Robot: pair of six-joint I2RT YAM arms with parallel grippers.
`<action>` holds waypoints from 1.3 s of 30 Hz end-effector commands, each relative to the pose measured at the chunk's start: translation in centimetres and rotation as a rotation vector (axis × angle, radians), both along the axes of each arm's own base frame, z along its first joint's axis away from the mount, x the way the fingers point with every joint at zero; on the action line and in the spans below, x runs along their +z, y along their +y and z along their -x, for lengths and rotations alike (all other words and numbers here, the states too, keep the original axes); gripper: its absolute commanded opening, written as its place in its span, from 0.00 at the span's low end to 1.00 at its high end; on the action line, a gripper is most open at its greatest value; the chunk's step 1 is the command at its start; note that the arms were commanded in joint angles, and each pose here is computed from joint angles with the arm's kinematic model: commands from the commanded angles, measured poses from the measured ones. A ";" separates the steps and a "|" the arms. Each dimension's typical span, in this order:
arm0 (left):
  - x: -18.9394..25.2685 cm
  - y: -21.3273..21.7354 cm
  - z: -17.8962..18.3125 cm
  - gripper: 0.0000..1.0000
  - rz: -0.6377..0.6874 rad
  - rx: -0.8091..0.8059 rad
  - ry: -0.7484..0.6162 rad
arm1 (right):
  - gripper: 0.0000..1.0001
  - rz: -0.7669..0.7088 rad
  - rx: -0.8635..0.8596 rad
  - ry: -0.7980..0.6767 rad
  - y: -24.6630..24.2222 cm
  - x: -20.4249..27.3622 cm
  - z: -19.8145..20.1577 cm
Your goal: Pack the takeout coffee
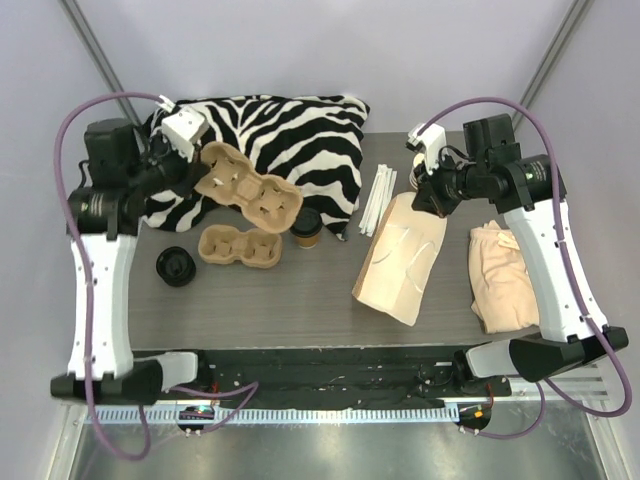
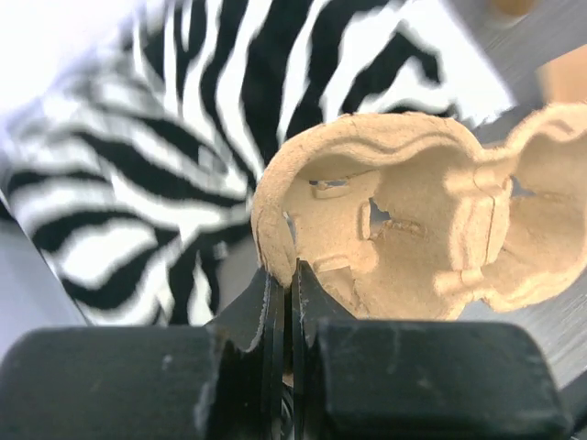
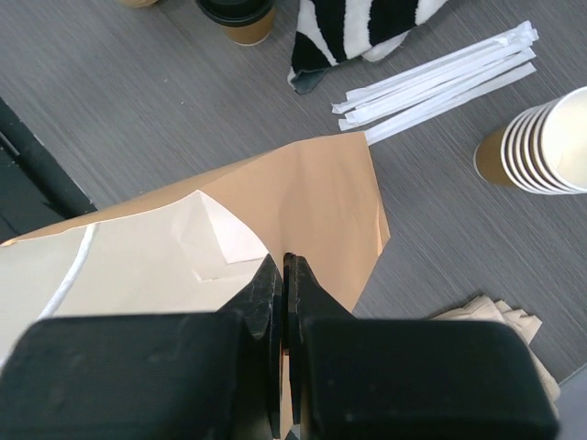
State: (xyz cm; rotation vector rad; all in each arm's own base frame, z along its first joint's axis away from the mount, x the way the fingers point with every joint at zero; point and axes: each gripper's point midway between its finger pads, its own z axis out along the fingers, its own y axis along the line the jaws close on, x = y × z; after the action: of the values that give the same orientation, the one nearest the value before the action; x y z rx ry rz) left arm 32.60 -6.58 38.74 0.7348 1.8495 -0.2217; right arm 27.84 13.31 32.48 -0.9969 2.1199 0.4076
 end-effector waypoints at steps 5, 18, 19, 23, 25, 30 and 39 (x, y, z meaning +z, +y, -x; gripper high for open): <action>12.2 -5.7 5.5 0.00 0.010 -0.213 -0.424 | 0.01 -0.096 0.110 -0.046 1.8 3.1 2.1; 19.8 -12.8 5.7 0.00 -0.115 -0.291 -0.742 | 0.01 -0.081 0.058 0.009 1.8 2.0 1.6; 20.4 -13.5 5.8 0.00 -0.121 -0.295 -0.774 | 0.01 -0.076 0.048 0.010 1.7 2.0 1.5; 21.9 -17.1 7.0 0.00 -0.117 -0.343 -0.857 | 0.01 -0.064 0.006 0.015 1.7 1.9 1.0; 23.1 -18.0 7.7 0.00 -0.082 -0.360 -0.888 | 0.01 -0.041 -0.026 0.011 1.3 1.9 0.5; 22.8 -21.9 10.0 0.00 -0.126 -0.433 -0.950 | 0.01 -0.034 -0.098 0.005 0.8 2.2 -0.2; 21.6 -26.2 11.9 0.00 -0.141 -0.452 -0.988 | 0.01 -0.049 -0.127 0.025 0.9 1.7 -0.1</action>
State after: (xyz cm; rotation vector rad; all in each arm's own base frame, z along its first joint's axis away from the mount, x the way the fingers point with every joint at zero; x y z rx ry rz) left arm 20.45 -33.04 57.85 1.2124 0.7776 -0.0515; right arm 27.60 13.92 32.69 -0.8740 2.2251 0.4148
